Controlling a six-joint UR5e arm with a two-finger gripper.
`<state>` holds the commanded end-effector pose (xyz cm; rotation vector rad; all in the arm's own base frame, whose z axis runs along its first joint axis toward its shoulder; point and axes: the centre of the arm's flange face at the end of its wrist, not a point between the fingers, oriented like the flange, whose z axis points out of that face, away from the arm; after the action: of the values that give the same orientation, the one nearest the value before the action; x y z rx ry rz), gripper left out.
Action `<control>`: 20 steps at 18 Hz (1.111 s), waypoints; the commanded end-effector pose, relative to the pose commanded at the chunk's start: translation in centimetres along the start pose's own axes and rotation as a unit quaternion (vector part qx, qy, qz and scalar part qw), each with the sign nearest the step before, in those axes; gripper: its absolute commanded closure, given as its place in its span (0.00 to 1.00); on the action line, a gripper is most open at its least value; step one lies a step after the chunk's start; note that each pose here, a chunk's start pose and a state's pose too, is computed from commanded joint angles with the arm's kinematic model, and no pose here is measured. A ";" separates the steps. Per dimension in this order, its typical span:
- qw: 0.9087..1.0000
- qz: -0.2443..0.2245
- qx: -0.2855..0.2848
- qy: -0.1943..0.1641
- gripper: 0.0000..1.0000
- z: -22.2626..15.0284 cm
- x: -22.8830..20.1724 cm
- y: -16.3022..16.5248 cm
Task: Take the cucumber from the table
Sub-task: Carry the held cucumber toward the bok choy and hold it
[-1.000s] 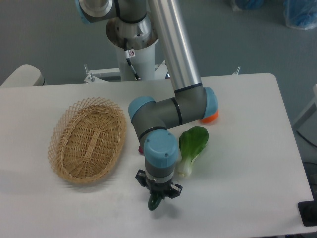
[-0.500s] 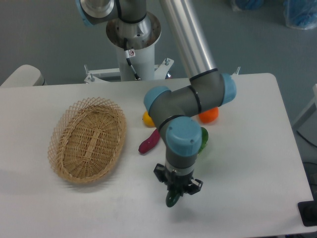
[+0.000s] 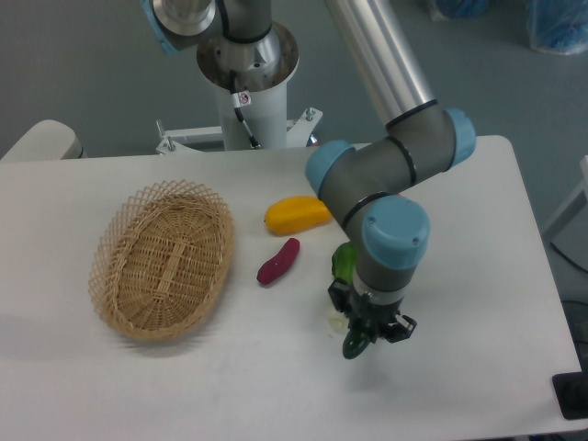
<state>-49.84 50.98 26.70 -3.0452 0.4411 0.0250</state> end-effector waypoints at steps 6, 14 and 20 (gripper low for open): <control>0.999 0.037 -0.011 0.009 0.75 0.0 -1.4 0.5; 0.999 0.041 -0.013 0.015 0.73 0.6 -1.6 0.5; 0.997 0.071 -0.013 0.016 0.74 0.6 -1.6 0.5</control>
<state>-51.49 50.96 26.09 -3.0379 0.6628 -0.0095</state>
